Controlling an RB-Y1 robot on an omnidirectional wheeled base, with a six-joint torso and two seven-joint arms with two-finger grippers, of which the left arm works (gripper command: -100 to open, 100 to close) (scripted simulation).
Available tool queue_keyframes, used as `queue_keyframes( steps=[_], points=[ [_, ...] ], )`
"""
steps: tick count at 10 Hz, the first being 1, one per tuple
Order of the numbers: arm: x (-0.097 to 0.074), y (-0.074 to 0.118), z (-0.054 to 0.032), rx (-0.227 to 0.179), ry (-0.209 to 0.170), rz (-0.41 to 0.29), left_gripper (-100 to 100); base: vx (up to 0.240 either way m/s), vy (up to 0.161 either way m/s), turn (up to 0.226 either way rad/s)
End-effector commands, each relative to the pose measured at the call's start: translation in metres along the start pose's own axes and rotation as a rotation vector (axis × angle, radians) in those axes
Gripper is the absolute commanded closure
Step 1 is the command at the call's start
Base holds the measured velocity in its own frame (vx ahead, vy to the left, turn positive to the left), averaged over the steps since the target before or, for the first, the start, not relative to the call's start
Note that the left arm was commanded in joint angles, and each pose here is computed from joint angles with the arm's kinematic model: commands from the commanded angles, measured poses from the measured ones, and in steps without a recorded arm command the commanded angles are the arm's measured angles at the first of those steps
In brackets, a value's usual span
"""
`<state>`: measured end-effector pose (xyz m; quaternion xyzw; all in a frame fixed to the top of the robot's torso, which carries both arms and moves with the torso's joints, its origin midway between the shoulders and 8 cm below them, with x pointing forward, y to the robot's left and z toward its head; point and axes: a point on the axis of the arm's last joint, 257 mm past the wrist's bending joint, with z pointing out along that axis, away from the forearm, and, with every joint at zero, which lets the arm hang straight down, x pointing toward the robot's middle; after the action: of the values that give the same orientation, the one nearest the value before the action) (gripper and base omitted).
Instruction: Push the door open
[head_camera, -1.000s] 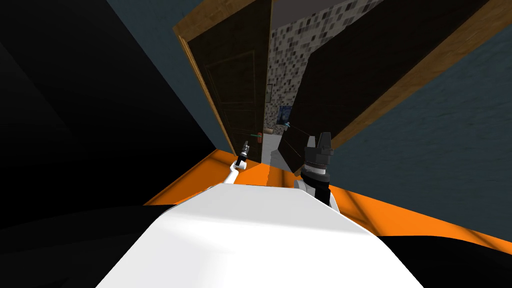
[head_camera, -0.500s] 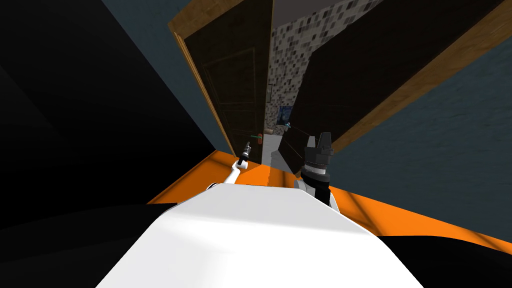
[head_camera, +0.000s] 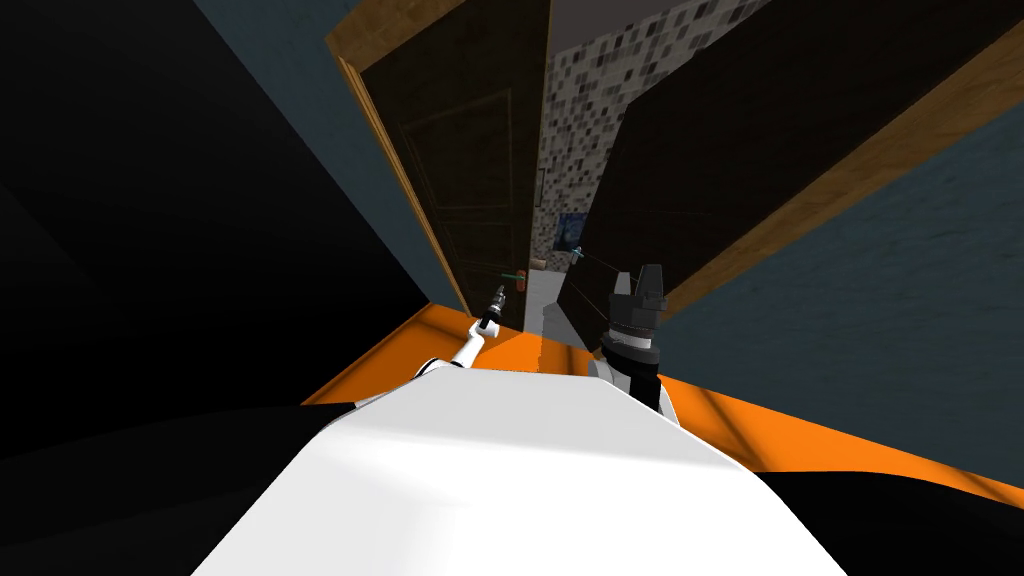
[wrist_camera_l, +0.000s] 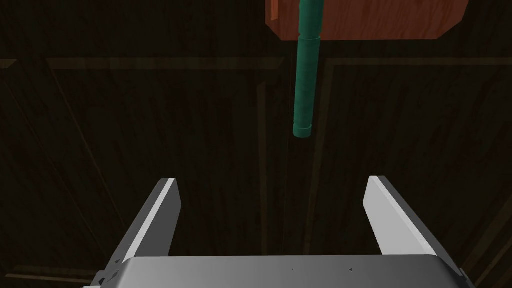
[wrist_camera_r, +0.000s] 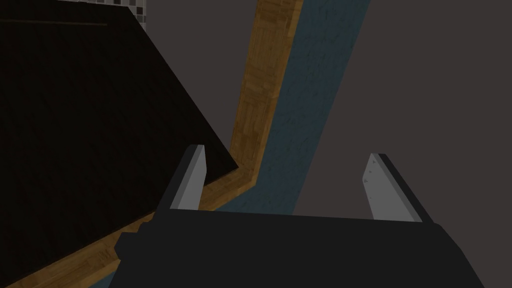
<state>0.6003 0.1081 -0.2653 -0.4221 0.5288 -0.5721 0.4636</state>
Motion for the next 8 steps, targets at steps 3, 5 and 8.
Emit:
queue_keyframes(
  steps=[3, 5, 8],
  points=[
    [0.013, 0.012, 0.0054, -0.036, 0.021, -0.003, -100, 0.084, 0.025, -0.012],
    [0.026, 0.022, 0.0088, -0.066, 0.039, -0.007, -100, 0.124, 0.037, -0.018],
    [0.034, 0.027, 0.0103, -0.082, 0.05, -0.009, -100, 0.075, 0.022, -0.005]
  ],
)
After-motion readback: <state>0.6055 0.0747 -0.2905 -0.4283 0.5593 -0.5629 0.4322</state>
